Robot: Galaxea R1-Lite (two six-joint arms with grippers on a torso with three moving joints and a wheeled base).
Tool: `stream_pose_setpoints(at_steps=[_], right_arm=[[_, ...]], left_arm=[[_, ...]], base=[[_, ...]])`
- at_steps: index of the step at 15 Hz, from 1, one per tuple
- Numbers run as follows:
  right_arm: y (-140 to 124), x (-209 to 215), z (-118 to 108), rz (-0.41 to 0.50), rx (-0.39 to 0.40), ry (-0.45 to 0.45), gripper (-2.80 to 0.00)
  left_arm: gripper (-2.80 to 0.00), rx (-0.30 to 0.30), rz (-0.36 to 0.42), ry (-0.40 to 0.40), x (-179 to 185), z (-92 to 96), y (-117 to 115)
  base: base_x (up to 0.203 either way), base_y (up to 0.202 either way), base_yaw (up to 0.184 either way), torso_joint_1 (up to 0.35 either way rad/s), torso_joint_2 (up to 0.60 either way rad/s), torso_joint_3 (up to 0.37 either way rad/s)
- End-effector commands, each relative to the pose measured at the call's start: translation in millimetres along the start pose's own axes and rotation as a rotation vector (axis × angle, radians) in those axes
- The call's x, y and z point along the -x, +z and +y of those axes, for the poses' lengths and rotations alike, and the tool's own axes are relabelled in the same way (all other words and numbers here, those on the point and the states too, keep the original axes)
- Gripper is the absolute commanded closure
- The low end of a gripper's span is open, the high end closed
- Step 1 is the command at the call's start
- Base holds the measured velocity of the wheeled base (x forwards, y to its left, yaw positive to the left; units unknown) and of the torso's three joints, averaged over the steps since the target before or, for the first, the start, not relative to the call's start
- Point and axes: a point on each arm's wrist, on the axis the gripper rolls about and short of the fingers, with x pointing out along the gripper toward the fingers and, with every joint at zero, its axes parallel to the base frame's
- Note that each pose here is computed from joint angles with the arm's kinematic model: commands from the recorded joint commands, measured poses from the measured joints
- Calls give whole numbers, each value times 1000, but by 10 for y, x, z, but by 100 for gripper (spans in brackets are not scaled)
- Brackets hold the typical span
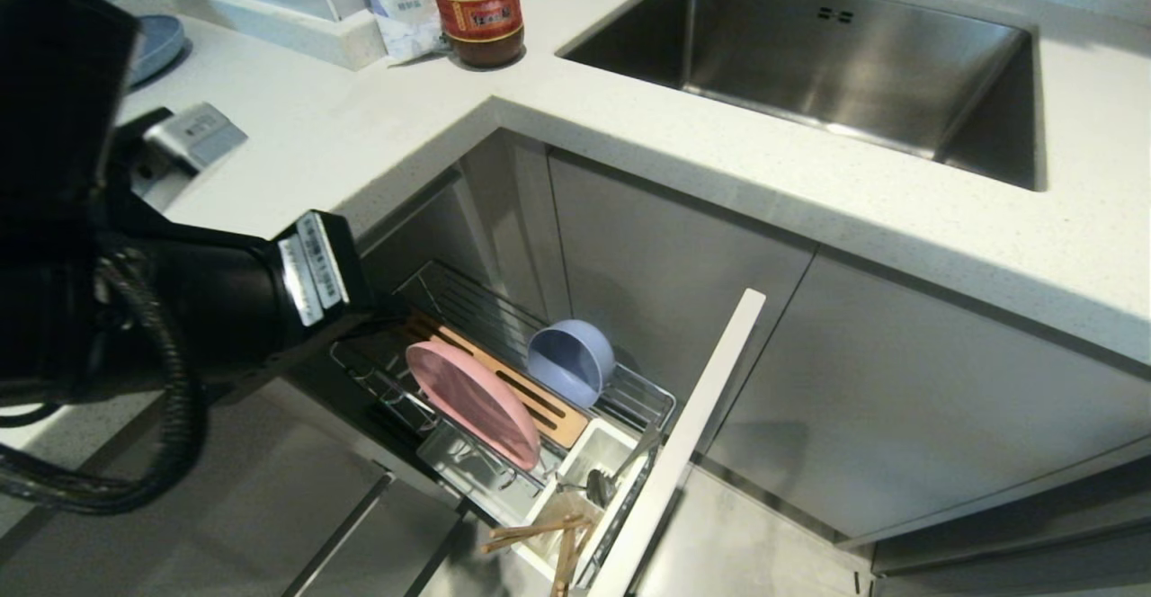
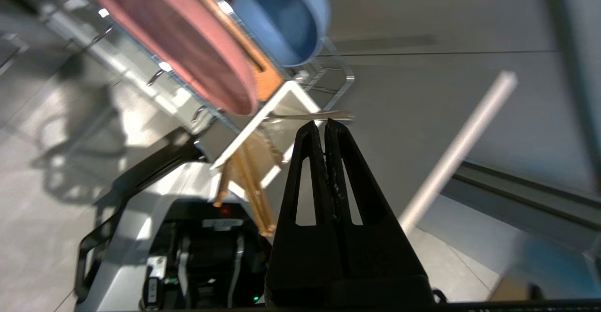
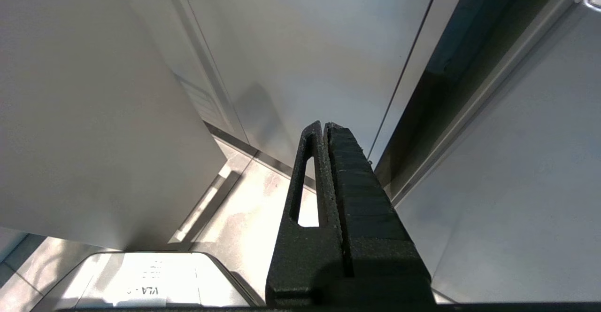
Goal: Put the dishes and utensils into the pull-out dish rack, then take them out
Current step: Take the plate out of the cupboard
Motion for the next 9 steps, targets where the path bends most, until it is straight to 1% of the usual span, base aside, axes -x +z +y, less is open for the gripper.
stream_pose_setpoints(at_steps=[1, 3, 6, 9], right_arm=[[-5, 2, 0, -3, 0, 1, 0], [-6, 2, 0, -2, 0, 0, 0], [-5, 2, 0, -3, 0, 1, 0], [-5, 2, 0, -3, 0, 0, 0]], left_arm=[[0, -23, 46, 108, -359, -52, -146], [0, -34, 52, 200, -604, -52, -234], [0, -47, 70, 301, -949, -11, -333], [0, -43, 86, 362, -1157, 29, -389]], base=[[0, 0, 0, 0, 0, 0], [0, 0, 0, 0, 0, 0], [0, 0, 0, 0, 0, 0], [0, 0, 0, 0, 0, 0]])
